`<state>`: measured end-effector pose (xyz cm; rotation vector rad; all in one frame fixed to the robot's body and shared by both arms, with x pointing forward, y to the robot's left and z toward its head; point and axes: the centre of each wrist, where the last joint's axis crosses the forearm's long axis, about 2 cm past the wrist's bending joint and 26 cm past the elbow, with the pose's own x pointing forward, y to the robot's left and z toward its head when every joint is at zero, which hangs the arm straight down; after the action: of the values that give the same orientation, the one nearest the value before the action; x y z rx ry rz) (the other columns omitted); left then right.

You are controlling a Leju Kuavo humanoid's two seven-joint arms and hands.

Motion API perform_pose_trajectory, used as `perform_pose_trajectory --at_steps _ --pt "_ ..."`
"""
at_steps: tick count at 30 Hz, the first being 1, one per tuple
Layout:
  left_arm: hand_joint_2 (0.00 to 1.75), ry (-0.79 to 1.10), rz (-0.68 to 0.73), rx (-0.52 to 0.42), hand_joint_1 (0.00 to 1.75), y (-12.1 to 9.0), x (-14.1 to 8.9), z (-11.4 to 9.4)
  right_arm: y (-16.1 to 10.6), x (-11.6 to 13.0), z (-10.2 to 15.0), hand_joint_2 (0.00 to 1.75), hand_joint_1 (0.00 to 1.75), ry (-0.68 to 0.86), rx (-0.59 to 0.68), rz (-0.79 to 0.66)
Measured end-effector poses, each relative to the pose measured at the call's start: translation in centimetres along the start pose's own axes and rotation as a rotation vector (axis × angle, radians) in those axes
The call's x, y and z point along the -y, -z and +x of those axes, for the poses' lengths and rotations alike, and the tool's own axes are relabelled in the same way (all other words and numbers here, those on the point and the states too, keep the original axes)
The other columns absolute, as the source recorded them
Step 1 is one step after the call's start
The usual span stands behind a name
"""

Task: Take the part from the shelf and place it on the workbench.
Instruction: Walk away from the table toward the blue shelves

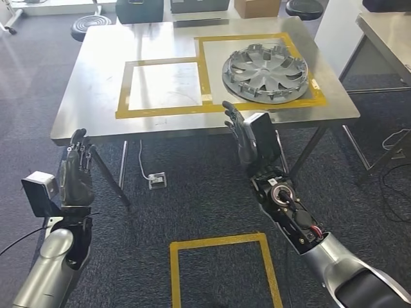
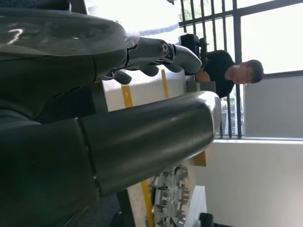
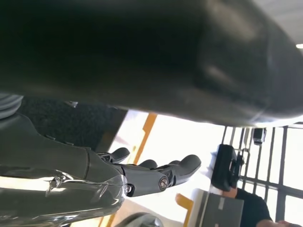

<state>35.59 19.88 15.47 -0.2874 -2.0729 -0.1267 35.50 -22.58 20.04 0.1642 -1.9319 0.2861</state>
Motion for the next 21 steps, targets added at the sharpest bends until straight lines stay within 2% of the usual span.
perform_pose_trajectory --at_steps 21 --pt "0.0 -0.007 0.01 -0.013 0.0 -0.35 0.17 -0.22 -0.31 0.14 0.08 0.0 0.0 0.0 -0.001 -0.007"
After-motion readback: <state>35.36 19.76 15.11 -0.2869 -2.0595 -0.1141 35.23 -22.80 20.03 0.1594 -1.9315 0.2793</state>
